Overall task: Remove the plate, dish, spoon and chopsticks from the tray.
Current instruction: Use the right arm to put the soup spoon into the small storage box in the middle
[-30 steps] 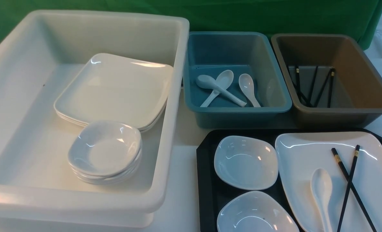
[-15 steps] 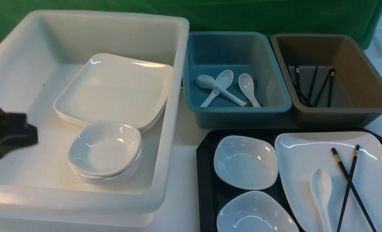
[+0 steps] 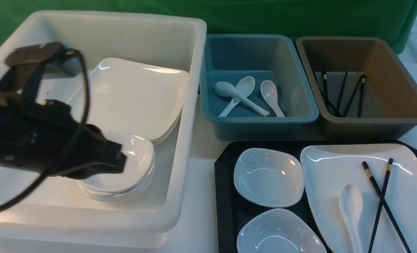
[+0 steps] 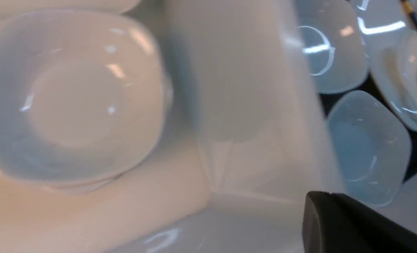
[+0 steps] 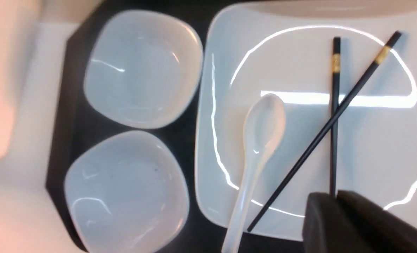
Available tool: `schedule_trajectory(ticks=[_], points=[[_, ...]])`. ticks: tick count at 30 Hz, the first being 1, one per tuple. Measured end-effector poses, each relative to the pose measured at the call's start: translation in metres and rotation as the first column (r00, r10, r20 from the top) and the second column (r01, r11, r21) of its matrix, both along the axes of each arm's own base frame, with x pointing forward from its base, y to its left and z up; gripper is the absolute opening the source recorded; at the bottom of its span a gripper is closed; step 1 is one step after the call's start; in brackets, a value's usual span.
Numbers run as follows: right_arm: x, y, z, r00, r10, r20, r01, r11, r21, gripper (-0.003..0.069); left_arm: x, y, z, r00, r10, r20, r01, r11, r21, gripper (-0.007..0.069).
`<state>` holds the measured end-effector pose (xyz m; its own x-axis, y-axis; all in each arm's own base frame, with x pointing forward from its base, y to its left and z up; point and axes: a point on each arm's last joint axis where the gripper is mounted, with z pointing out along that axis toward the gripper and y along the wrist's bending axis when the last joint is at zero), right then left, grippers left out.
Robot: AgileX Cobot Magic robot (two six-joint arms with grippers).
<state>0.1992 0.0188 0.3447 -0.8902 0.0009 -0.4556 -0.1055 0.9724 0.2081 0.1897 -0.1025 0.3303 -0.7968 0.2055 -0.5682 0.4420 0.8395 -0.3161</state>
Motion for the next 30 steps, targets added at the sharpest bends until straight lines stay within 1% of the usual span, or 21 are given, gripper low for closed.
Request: schedule_trajectory(ticks=[2,3,4,5,7,10,11,12,13,15,19,23,30], points=[[0.015,0.002,-0.013,0.999,0.009,-0.052,-0.009,1.000,-0.004,0.0136,-0.002,-0.020,-0.001,0.999,-0.053,-0.006,0.053,0.998,0.026,0.0001],[0.024,0.006,-0.022,0.995,0.029,-0.094,-0.030,1.000,-0.008,0.0165,-0.002,-0.032,-0.003,0.996,-0.086,-0.009,0.087,0.994,0.064,0.0001],[0.028,0.008,-0.027,0.993,0.041,-0.108,-0.043,0.999,-0.013,0.0184,-0.004,-0.039,-0.005,0.994,-0.105,-0.016,0.106,0.991,0.077,0.0001],[0.037,0.017,-0.038,0.986,0.078,-0.147,-0.083,0.996,-0.029,0.0220,-0.004,-0.053,-0.009,0.990,-0.141,-0.027,0.143,0.983,0.115,0.0001],[0.045,0.023,-0.048,0.979,0.102,-0.178,-0.114,0.992,-0.057,0.0250,-0.004,-0.062,-0.012,0.986,-0.160,-0.038,0.163,0.977,0.139,0.0001],[0.056,0.042,-0.069,0.964,0.121,-0.236,-0.156,0.978,-0.135,0.0318,0.001,-0.079,-0.018,0.978,-0.192,-0.079,0.204,0.964,0.171,0.0001],[0.057,0.043,-0.070,0.963,0.121,-0.242,-0.157,0.978,-0.135,0.0324,0.001,-0.080,-0.018,0.978,-0.194,-0.081,0.205,0.964,0.172,0.0001],[0.062,0.054,-0.085,0.951,0.126,-0.283,-0.181,0.967,-0.177,0.0381,0.007,-0.085,-0.021,0.976,-0.193,-0.097,0.208,0.961,0.183,0.0001],[0.063,0.054,-0.085,0.951,0.126,-0.282,-0.181,0.967,-0.180,0.0386,0.007,-0.085,-0.021,0.977,-0.192,-0.096,0.207,0.961,0.184,0.0001],[0.067,0.067,-0.099,0.936,0.146,-0.321,-0.216,0.957,-0.196,0.0428,0.011,-0.088,-0.023,0.977,-0.192,-0.095,0.208,0.958,0.197,0.0001],[0.072,0.078,-0.118,0.913,0.157,-0.375,-0.246,0.948,-0.202,0.0451,0.014,-0.089,-0.023,0.978,-0.192,-0.086,0.206,0.956,0.207,0.0001],[0.079,0.082,-0.139,0.893,0.136,-0.428,-0.245,0.946,-0.211,0.0453,0.015,-0.088,-0.021,0.978,-0.195,-0.075,0.206,0.955,0.214,0.0001],[0.085,0.084,-0.160,0.872,0.110,-0.477,-0.239,0.946,-0.218,0.0453,0.015,-0.088,-0.021,0.977,-0.202,-0.071,0.213,0.952,0.220,0.0001]])
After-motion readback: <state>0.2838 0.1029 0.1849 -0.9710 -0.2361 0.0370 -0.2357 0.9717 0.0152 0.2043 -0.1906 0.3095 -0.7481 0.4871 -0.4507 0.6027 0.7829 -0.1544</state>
